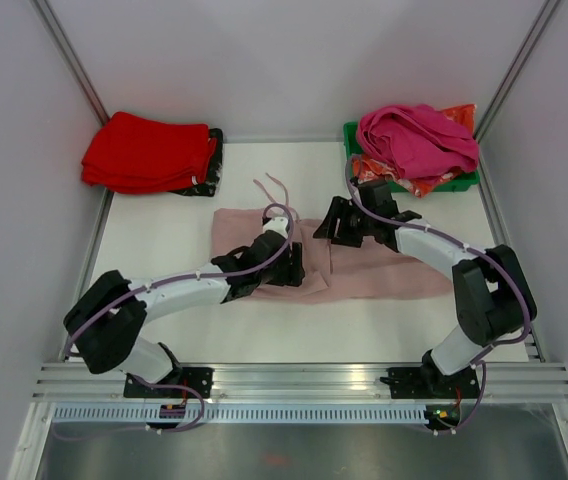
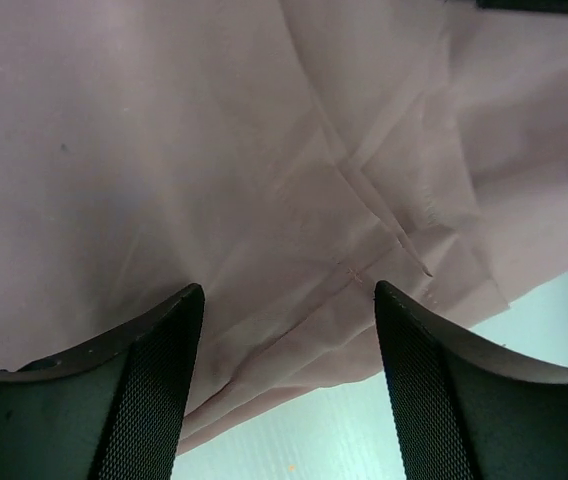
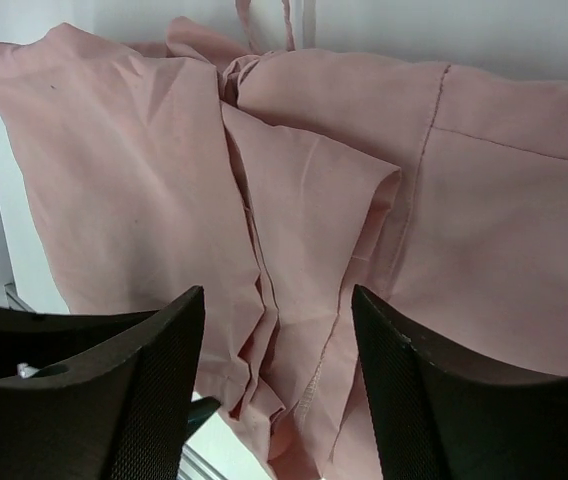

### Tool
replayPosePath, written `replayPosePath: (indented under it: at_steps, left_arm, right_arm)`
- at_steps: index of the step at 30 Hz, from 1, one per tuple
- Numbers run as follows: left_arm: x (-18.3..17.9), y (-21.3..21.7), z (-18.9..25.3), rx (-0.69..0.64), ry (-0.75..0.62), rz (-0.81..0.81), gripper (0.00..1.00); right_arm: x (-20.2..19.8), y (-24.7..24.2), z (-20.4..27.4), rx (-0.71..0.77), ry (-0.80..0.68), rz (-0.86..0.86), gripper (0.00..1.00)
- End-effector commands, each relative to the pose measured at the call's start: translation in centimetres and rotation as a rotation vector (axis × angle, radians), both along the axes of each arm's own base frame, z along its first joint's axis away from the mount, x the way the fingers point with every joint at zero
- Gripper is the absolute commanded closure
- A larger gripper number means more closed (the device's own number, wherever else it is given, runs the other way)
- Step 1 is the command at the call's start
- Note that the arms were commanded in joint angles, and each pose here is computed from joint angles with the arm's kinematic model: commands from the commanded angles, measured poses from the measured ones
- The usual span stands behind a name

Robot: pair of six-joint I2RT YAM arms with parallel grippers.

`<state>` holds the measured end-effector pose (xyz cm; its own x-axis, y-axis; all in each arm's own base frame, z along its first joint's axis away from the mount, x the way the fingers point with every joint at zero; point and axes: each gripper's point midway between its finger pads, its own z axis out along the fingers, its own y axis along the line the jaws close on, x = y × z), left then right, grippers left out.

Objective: Fold and stack the trousers

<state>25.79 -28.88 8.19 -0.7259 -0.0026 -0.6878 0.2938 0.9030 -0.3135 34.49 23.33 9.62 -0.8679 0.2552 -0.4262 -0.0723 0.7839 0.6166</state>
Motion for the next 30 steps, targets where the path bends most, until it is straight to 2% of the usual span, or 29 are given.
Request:
replayPosePath:
  at_steps: [1,6,9,10,12,13,15,16,23,30]
  left_arm:
    - [0.1,-1.1,-0.1,-0.001,0.023,0.004,0.26]
    - [0.2,-1.1,-1.9,0.068,0.047,0.019,0.36]
    - [-0.2,-1.9,-2.1,0.046,0.052,-0.005,0.48]
    - [-0.2,-2.3,-1.8,0.026,0.044,-0.012,0.56]
    - [-0.6,-2.4,-1.6,0.011,0.049,-0.02,0.66]
    - [-0.8,-2.4,-1.5,0.007,0.051,-0.024,0.76]
    - [-1.1,-2.0,-1.0,-0.008,0.041,-0.023,0.85]
    - [-1.2,-1.9,-0.9,-0.015,0.035,-0.02,0.98]
    - [-1.6,-1.3,0.4,-0.105,-0.037,-0.02,0.98]
    - [-2.1,-0.4,1.6,-0.148,-0.066,-0.009,0.98]
  right_arm:
    - [2.2,0.8,1.5,0.015,-0.073,-0.01,0.34]
    - [2.4,1.0,0.6,0.011,-0.05,-0.012,0.39]
    - [2.7,1.4,1.7,0.019,-0.074,-0.001,0.4]
    - [3.0,1.8,2.4,0.026,-0.091,0.006,0.4]
    - [3.2,2.7,3.4,0.034,-0.11,0.03,0.4]
    - [3.1,3.2,3.8,0.038,-0.118,0.044,0.4]
    - [3.4,4.3,4.4,0.047,-0.132,0.059,0.4]
    - [3.4,4.6,4.6,0.056,-0.132,0.059,0.4]
    - [3.7,8.0,3.9,0.057,-0.137,0.136,0.38]
    - [4.1,8.4,-0.5,-0.027,-0.087,0.16,0.33]
